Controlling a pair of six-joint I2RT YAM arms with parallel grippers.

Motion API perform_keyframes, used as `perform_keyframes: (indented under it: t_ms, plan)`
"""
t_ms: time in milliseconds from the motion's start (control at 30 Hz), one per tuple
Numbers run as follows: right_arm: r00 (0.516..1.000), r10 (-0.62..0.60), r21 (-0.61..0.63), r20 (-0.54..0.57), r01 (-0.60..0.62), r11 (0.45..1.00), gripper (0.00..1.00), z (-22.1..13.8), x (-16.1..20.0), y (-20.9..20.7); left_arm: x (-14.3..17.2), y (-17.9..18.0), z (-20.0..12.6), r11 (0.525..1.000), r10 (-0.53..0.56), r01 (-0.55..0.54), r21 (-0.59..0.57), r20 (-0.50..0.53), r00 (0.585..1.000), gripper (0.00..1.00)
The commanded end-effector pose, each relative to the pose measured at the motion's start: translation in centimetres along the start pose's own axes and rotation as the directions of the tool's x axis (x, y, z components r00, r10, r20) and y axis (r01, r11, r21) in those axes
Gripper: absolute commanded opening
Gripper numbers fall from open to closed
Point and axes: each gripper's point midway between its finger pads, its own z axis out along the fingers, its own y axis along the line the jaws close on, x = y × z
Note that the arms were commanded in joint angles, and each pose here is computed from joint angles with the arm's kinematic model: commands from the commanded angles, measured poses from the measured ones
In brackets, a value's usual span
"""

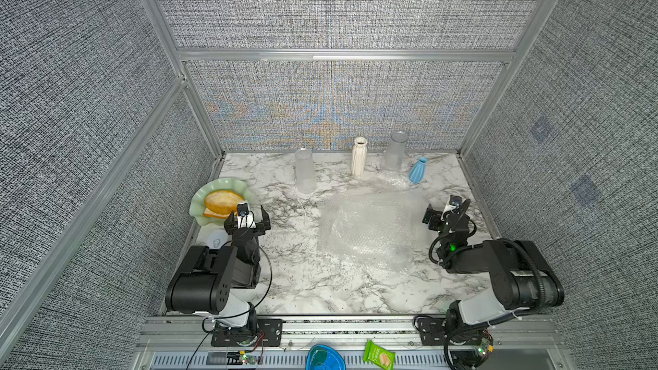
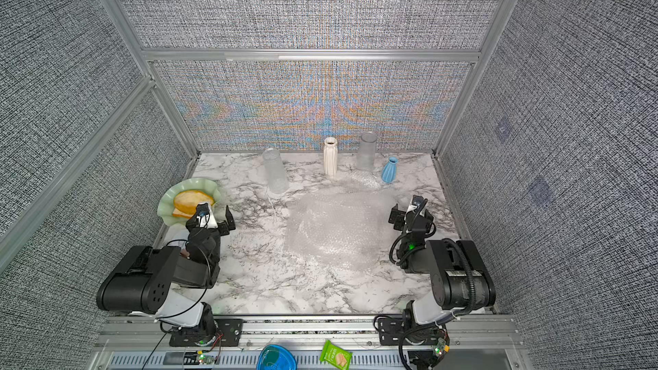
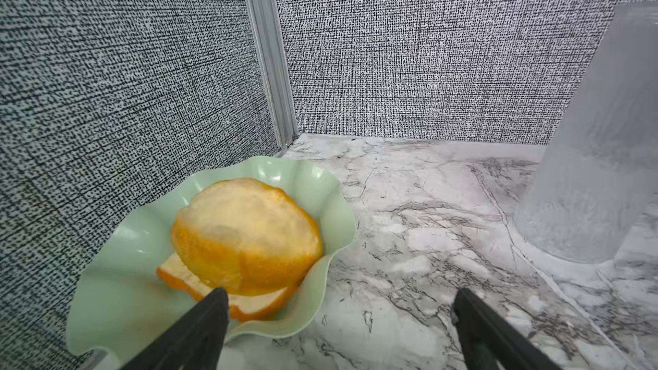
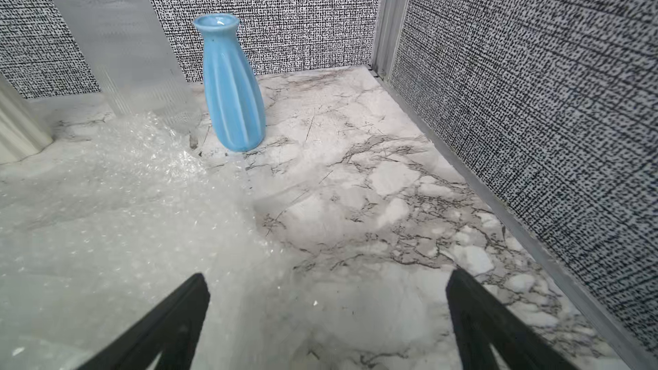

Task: Unwrap the vase from the bubble wrap
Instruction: Reset both arms

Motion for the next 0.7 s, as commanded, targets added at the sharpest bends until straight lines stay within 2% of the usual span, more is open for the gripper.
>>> perform_keyframes:
  t_ms: [0, 667]
  plan:
    - [1.0, 0.008, 0.015, 0.012, -0.009, 1.0, 0.99, -0.05, -0.23, -0.21, -0.93, 0.13, 0.0, 1.0, -0.004, 0.005, -0.005, 0.038, 0.999, 0.99]
    - [1.0, 0.009, 0.014, 0.012, -0.009, 1.0, 0.99, -0.01, -0.28, -0.19, -0.77, -0.04, 0.28, 1.0, 0.001, -0.001, -0.002, 0.027, 1.0, 1.0]
